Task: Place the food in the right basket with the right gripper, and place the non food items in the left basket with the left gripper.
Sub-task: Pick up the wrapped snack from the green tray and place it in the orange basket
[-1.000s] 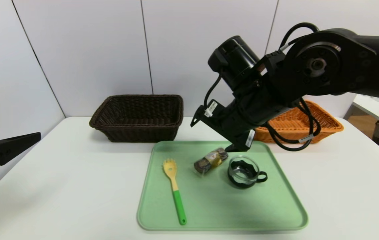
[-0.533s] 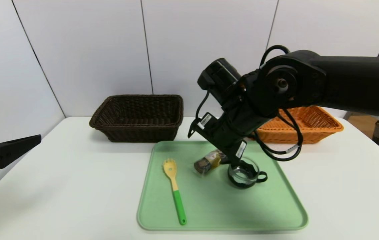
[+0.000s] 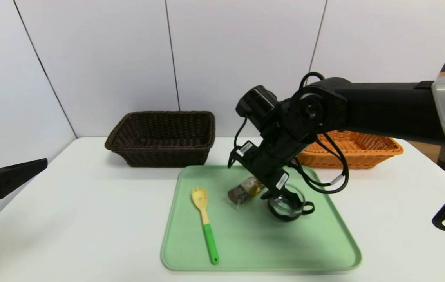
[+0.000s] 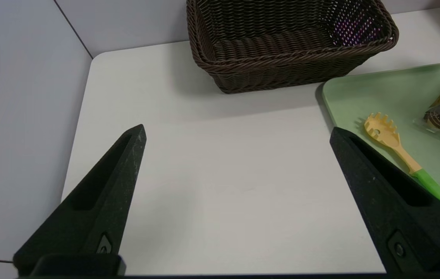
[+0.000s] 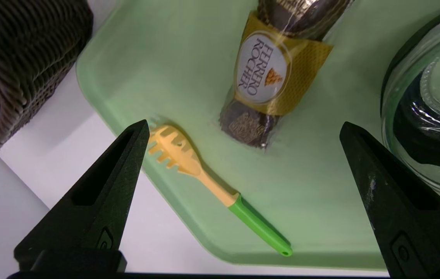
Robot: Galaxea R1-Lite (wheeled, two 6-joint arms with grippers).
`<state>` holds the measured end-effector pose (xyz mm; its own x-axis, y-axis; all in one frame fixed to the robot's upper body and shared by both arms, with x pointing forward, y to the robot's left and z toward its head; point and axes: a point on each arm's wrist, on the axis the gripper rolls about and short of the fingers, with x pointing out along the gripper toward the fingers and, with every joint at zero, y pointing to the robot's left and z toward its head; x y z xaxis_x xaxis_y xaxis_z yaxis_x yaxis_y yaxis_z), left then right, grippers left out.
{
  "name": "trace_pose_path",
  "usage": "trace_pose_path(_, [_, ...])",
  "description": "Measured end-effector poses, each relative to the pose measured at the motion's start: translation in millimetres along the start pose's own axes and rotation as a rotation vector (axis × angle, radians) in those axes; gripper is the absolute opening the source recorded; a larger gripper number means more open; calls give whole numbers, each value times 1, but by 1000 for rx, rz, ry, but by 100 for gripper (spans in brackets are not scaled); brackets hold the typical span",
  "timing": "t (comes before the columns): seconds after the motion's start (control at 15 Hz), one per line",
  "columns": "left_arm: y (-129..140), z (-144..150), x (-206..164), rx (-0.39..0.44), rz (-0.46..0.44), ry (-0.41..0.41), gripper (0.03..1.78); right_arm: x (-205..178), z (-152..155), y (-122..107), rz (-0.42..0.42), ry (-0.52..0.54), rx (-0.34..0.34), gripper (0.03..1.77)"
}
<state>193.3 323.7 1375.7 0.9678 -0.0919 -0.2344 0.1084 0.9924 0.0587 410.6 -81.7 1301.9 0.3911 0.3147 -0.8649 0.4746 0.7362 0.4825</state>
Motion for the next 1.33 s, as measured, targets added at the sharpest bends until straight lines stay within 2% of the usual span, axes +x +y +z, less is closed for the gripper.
trace_pose_path(0.67, [-1, -1, -2, 3, -12, -6, 169, 27, 9, -6, -60, 15, 19, 170])
trace_pose_path(1.33, [-2, -2, -2, 6, -23, -5, 169, 38, 10, -6, -73, 27, 17, 170])
